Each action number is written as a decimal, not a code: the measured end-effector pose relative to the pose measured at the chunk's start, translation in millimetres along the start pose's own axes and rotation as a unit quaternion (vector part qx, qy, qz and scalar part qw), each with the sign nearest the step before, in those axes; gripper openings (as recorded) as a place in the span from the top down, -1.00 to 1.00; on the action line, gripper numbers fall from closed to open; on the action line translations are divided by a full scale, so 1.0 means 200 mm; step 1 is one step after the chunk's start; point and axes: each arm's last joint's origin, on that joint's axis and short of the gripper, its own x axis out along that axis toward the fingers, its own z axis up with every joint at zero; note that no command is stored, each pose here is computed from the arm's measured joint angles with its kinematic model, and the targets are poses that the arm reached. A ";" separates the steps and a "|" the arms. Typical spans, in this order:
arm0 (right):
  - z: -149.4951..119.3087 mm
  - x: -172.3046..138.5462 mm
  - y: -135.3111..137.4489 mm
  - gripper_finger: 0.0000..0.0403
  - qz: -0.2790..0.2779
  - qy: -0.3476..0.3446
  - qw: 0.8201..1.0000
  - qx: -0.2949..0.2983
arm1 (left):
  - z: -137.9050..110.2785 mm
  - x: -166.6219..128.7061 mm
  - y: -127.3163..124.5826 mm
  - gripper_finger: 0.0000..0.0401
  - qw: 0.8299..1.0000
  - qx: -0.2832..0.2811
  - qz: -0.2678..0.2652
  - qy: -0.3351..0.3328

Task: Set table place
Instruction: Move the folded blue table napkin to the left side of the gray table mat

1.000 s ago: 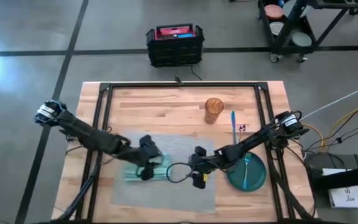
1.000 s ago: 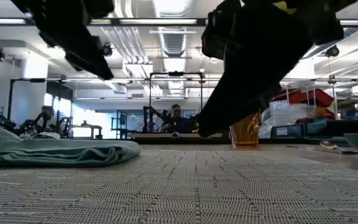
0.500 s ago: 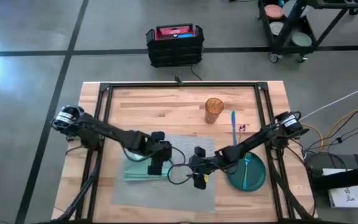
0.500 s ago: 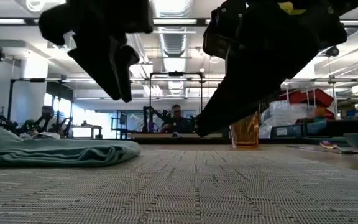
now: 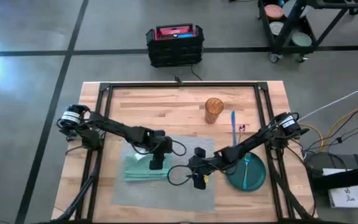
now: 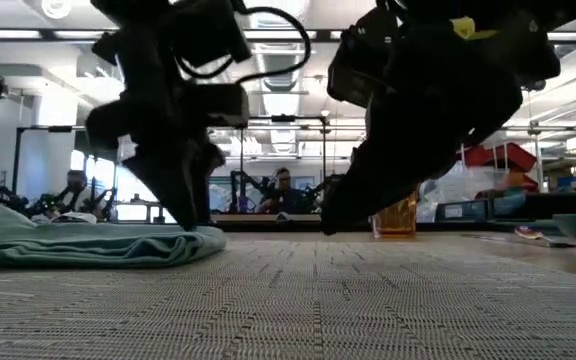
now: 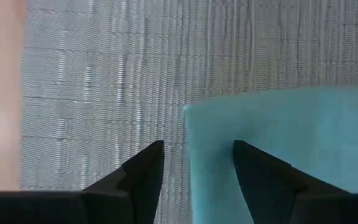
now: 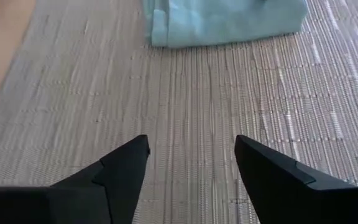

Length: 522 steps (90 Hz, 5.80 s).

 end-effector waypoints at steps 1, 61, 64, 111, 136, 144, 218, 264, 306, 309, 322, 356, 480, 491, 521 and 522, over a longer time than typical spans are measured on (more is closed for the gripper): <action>0.00 0.00 0.00 -0.16 0.000 0.000 1.000 0.000 | 0.00 0.00 0.00 0.12 1.000 0.000 -0.001 0.001; -0.02 0.00 -0.01 -0.01 -0.005 0.013 1.000 0.002 | -0.02 0.04 0.02 0.97 0.999 -0.038 0.009 0.005; -0.02 0.00 -0.01 0.00 -0.006 0.015 1.000 0.002 | -0.02 0.03 0.02 0.98 0.999 -0.044 0.016 0.005; -0.05 0.00 -0.02 0.03 -0.016 0.035 0.999 0.020 | -0.16 -0.14 0.08 1.00 0.954 -0.234 0.170 0.075; -0.05 0.00 -0.02 0.04 -0.016 0.036 0.999 0.019 | -0.31 -0.14 0.09 1.00 0.912 -0.313 0.217 0.154; -0.05 0.00 -0.02 0.06 -0.016 0.037 0.999 0.019 | -0.37 -0.13 0.09 1.00 0.899 -0.339 0.216 0.176; -0.05 0.00 -0.02 0.12 -0.016 0.037 0.999 0.023 | -0.58 -0.32 0.00 1.00 0.871 -0.403 0.199 0.198; -0.05 0.00 -0.02 0.16 -0.016 0.037 0.999 0.023 | -0.66 -0.31 -0.01 0.78 0.868 -0.420 0.166 0.207; -0.05 0.00 -0.02 0.14 -0.016 0.037 0.999 0.023 | -0.50 -0.58 -0.09 -0.05 0.912 -0.316 0.154 0.210; -0.05 0.00 -0.02 0.15 -0.016 0.037 0.999 0.023 | -0.49 -0.59 -0.13 -0.07 0.921 -0.305 0.139 0.201; -0.05 0.00 -0.02 0.17 -0.016 0.037 0.999 0.023 | -0.51 -0.63 -0.31 -0.09 0.942 -0.250 0.074 0.212; -0.05 0.00 -0.02 0.13 -0.015 0.036 0.999 0.023 | -0.77 -0.53 -0.73 0.10 0.946 -0.143 0.059 0.285; -0.05 0.00 -0.02 0.15 -0.013 0.031 0.999 0.024 | -0.68 -0.37 -0.86 0.43 0.983 -0.153 -0.006 0.105; -0.05 0.00 -0.02 0.15 -0.013 0.031 0.999 0.024 | -0.72 -0.28 -0.86 0.43 0.977 -0.176 -0.057 0.104; -0.05 0.00 -0.02 0.19 -0.013 0.031 0.999 0.024 | -0.68 -0.33 -0.87 0.43 0.975 -0.183 -0.094 0.088; -0.05 0.00 -0.02 0.19 -0.013 0.031 0.999 0.024 | -0.68 -0.33 -0.88 0.43 0.975 -0.183 -0.094 0.088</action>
